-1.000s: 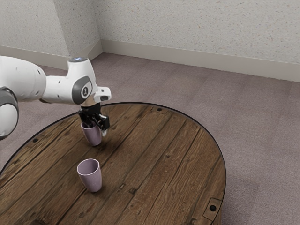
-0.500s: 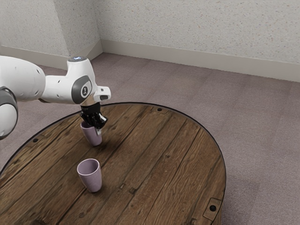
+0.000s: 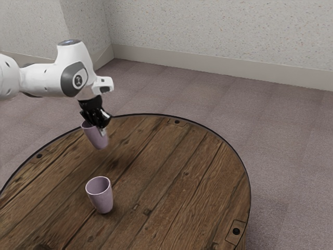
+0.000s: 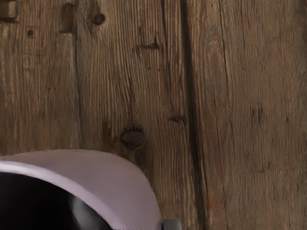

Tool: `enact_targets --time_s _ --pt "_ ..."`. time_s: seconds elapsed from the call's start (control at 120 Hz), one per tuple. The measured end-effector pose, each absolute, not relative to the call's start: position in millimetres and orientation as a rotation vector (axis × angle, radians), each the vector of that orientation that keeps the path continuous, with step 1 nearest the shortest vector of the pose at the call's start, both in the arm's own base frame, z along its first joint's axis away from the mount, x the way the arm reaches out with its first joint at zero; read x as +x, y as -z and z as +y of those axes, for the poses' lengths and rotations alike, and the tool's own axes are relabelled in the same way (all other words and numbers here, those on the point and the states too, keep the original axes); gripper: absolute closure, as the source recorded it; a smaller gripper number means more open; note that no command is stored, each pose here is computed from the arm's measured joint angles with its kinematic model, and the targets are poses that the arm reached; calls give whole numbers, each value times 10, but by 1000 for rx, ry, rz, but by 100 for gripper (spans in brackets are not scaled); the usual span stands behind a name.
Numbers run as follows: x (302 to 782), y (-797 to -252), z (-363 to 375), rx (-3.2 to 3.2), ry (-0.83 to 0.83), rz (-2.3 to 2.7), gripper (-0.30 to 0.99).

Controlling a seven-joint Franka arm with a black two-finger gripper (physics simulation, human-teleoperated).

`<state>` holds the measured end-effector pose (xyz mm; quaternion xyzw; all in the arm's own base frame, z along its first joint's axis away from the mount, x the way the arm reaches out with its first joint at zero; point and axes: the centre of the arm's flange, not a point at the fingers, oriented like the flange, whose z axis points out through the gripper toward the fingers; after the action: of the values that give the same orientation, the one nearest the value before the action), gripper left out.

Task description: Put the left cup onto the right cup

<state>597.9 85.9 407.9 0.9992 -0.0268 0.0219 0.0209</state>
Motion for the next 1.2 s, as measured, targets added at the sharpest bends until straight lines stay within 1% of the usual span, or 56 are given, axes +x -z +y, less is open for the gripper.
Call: enact_targets --time_s 0.333,0.467,0.6,0.75,0.908,1.042,1.2 --pt "5387 -4757 346 3090 -102 -192 78" --pt "5227 -4974 189 3122 -95 -228 78" --pt "4923 -5164 -80 3162 -76 -260 78" --pt "4648 -5166 -228 3197 8 -222 78" --pt "4377 -5030 -331 3217 96 -175 78" --pt "4259 -4925 -441 3229 108 -145 78" --pt "4232 -4810 -528 3236 102 -99 78"
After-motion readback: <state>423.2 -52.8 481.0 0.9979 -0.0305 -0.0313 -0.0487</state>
